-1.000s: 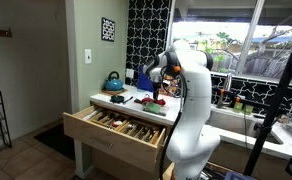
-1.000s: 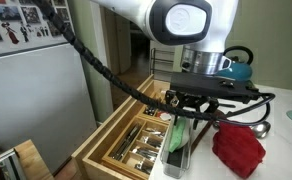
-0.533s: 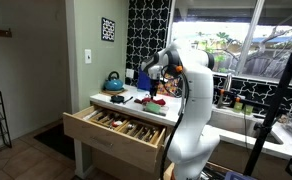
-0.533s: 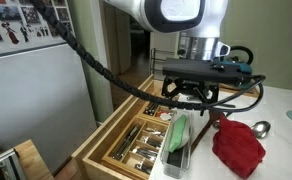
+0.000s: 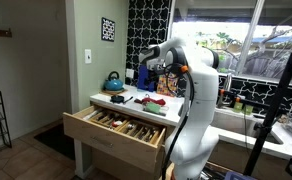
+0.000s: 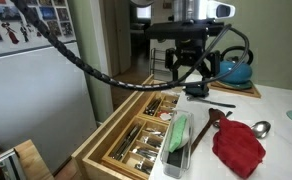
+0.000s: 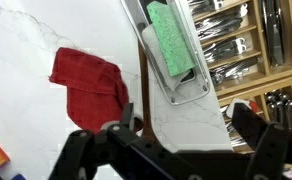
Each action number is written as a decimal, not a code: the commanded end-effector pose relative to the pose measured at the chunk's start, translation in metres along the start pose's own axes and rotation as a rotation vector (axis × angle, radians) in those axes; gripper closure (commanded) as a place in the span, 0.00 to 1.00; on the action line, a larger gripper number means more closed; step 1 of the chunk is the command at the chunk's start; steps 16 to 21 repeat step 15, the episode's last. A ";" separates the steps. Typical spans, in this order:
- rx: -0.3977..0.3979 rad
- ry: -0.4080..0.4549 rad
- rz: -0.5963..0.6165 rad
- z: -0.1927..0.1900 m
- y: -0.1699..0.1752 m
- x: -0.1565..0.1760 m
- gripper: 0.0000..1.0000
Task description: Put the two sponges in the sponge holder
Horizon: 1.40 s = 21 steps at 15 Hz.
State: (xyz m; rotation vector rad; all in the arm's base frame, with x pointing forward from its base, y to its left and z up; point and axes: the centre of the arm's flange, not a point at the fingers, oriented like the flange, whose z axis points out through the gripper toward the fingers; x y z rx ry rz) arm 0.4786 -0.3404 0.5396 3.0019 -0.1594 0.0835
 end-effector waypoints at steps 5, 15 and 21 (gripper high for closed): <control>-0.032 -0.051 0.360 -0.034 -0.010 -0.008 0.00; -0.004 -0.065 0.407 -0.038 -0.009 -0.012 0.00; -0.004 -0.065 0.407 -0.038 -0.009 -0.012 0.00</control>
